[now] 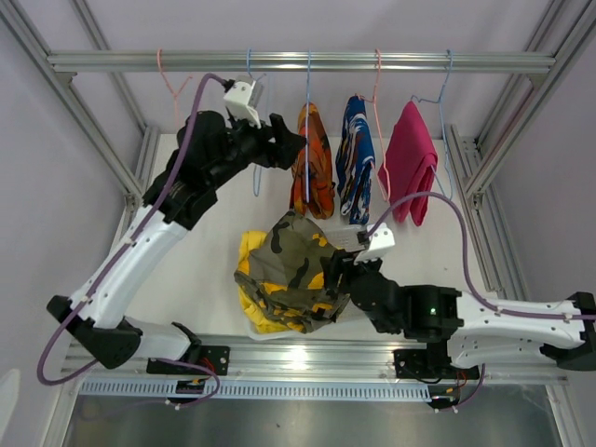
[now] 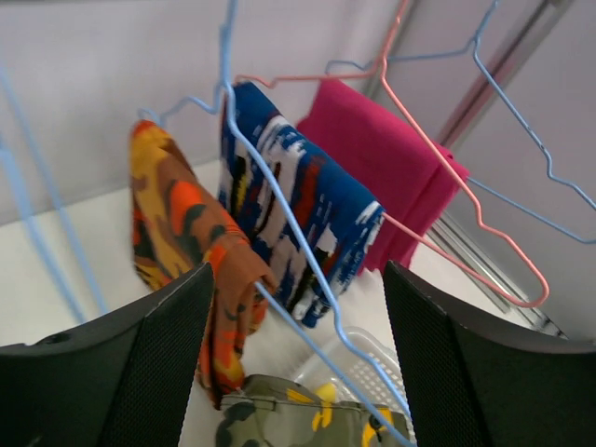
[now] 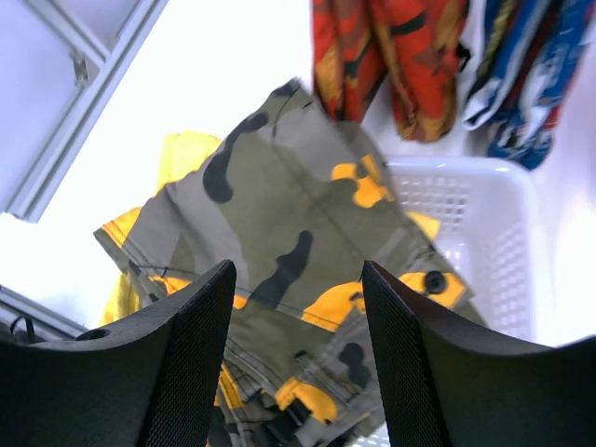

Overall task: Remove the trousers from the hanger
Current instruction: Place the hanger at the clothesline, then pick up the hanger from the clothesline.

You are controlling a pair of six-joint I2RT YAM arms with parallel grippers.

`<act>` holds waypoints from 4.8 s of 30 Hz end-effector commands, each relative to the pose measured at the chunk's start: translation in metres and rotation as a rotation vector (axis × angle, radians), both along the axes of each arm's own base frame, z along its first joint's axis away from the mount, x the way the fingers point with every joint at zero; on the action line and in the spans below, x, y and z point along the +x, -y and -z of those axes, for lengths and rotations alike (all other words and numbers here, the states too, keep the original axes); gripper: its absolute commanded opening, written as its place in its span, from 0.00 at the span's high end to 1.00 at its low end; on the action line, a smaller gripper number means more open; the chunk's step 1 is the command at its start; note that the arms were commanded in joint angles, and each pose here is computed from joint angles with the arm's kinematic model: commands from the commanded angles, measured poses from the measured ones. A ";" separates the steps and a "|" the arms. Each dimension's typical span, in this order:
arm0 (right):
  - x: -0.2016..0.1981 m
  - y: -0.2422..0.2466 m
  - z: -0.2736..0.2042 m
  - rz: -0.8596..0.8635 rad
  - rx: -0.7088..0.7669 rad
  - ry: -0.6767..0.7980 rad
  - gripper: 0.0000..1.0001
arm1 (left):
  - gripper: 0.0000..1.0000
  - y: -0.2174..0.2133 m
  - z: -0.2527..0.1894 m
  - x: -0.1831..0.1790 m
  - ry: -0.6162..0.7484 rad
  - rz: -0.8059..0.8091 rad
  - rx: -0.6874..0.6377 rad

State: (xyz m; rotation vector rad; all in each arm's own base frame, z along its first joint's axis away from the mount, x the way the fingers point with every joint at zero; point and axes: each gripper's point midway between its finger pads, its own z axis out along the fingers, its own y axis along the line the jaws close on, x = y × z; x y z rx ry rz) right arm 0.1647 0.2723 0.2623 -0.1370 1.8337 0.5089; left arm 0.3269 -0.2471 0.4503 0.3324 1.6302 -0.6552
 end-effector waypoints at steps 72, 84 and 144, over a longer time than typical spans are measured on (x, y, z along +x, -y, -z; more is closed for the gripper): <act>-0.002 0.068 0.029 0.063 0.038 -0.042 0.34 | 1.00 0.084 -0.075 0.028 -0.072 0.440 -0.355; -0.002 0.065 0.024 0.050 0.045 -0.036 0.34 | 1.00 0.058 -0.112 0.024 0.003 0.317 -0.396; 0.147 -0.069 -0.100 0.090 -0.091 0.287 0.24 | 1.00 -0.010 -0.088 -0.068 0.169 -0.155 -0.272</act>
